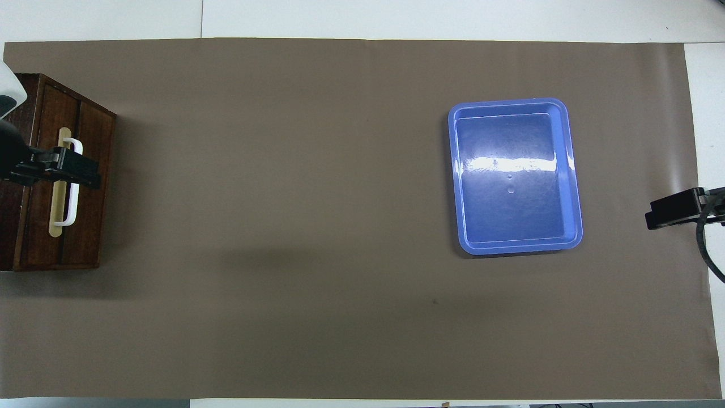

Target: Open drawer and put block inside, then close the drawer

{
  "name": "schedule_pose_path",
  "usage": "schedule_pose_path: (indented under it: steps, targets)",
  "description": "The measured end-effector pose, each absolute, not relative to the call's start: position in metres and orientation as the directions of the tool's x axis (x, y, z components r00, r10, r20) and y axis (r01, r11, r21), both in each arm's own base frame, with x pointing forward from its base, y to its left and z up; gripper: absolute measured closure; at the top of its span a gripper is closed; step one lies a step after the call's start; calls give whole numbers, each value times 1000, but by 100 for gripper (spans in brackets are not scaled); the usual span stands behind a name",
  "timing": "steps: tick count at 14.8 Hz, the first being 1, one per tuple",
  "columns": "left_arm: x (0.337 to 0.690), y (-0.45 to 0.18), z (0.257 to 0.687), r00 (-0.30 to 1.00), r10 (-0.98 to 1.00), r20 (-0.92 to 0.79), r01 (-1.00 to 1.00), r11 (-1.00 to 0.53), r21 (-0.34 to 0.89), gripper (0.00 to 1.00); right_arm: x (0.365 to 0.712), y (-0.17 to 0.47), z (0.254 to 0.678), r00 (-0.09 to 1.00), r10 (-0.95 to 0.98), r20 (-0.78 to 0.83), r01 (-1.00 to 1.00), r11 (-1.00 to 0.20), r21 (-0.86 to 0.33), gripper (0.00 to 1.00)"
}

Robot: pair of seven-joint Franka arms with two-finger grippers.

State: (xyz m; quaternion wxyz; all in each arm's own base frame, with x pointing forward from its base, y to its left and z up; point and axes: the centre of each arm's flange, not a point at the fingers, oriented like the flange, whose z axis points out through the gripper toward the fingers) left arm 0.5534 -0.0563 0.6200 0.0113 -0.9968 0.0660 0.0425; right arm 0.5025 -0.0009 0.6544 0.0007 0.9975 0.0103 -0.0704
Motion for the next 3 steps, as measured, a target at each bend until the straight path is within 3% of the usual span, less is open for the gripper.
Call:
schedule_pose_path:
  steps: [3]
  targets:
    - [555, -57, 619, 988, -132, -78, -134, -991, -17, 0, 502, -1, 654, 990, 21, -140, 21, -1000, 0, 0]
